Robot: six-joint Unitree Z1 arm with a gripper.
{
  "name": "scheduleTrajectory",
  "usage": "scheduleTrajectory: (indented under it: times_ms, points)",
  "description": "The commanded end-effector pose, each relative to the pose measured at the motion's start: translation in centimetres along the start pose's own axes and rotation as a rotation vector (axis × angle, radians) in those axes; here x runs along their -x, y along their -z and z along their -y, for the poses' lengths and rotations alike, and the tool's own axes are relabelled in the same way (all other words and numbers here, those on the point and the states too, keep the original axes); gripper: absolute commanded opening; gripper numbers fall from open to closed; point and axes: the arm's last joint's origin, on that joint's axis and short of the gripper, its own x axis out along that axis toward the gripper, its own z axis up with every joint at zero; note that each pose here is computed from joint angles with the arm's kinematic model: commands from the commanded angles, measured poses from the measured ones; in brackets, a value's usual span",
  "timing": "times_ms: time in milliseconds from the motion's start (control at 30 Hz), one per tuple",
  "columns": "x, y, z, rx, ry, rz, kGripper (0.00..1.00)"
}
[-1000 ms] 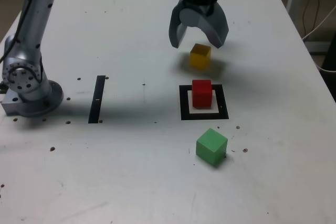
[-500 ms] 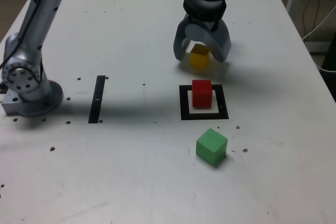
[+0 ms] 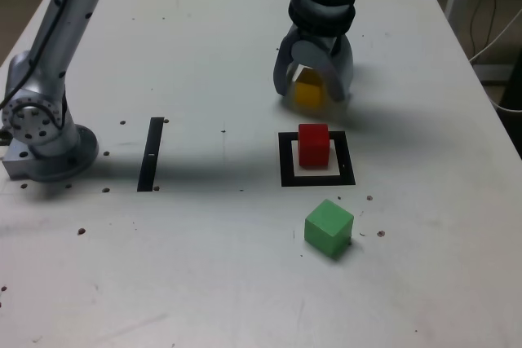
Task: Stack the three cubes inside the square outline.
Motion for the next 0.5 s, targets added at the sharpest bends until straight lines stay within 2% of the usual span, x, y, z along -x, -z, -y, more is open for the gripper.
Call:
scheduleTrajectory:
  times_ms: [0, 467]
  points:
    - [0.05, -0.21, 0.05, -0.001, -0.006, 0.002, 0.33]
    - [0.16, -0.27, 0.11, -0.004, -0.007, 0.001, 0.32]
